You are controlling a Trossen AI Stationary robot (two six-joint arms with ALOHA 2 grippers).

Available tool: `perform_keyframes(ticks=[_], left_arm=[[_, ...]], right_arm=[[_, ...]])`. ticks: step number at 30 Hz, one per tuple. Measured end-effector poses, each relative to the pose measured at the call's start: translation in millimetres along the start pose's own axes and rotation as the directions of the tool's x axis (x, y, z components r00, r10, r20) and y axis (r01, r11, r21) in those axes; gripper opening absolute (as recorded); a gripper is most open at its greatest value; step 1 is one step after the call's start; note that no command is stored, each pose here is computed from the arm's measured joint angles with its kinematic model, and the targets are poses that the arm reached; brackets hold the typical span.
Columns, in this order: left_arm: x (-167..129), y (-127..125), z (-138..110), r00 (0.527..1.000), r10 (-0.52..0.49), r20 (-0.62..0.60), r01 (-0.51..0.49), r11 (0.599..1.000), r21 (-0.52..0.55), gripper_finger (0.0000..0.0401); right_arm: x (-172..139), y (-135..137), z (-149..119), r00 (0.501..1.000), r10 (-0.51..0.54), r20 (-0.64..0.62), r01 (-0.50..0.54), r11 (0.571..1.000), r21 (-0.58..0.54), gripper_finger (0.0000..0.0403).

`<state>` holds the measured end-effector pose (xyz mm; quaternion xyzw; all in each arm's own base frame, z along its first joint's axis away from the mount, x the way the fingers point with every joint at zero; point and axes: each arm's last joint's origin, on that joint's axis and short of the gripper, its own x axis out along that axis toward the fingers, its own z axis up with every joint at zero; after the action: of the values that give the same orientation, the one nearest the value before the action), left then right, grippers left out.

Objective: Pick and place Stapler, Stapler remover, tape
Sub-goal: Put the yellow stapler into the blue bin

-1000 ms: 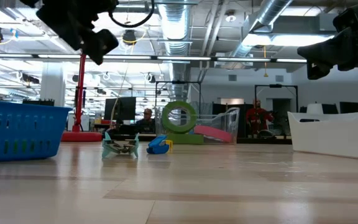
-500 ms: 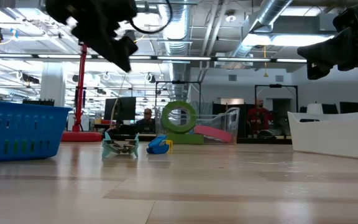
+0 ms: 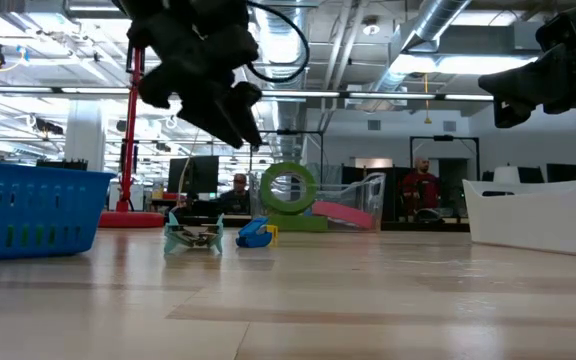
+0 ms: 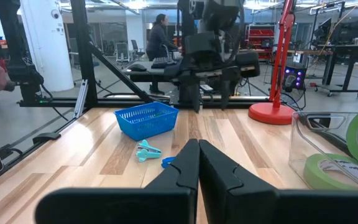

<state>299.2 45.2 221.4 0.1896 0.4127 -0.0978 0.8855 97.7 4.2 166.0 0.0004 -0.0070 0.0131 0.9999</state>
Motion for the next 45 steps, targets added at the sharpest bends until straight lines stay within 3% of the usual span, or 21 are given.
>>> perform_keyframes(ticks=[6, 12, 21, 27, 45], left_arm=[[16, 10, -4, 1.000, 0.018, 0.017, -0.019, 0.994, 0.108, 0.0234], [29, 22, -6, 0.996, 0.067, 0.056, -0.074, 0.987, 0.139, 0.0232], [31, 25, -6, 0.994, 0.082, 0.066, -0.085, 0.995, 0.057, 0.0231], [51, 24, -18, 0.999, -0.007, 0.035, 0.008, 0.999, -0.037, 0.0231], [88, 24, -45, 0.994, -0.073, -0.086, 0.064, 0.993, -0.097, 0.0231]], right_arm=[[0, 0, 0, 1.000, 0.000, 0.000, 0.000, 1.000, 0.000, 0.0000], [0, 0, 0, 1.000, 0.000, 0.000, 0.000, 1.000, 0.000, 0.0000], [0, 0, 0, 1.000, 0.000, 0.000, 0.000, 1.000, 0.000, 0.0000], [0, 0, 0, 1.000, 0.000, 0.000, 0.000, 1.000, 0.000, 0.0000], [0, 0, 0, 1.000, -0.001, 0.000, 0.001, 1.000, 0.000, 0.0000]])
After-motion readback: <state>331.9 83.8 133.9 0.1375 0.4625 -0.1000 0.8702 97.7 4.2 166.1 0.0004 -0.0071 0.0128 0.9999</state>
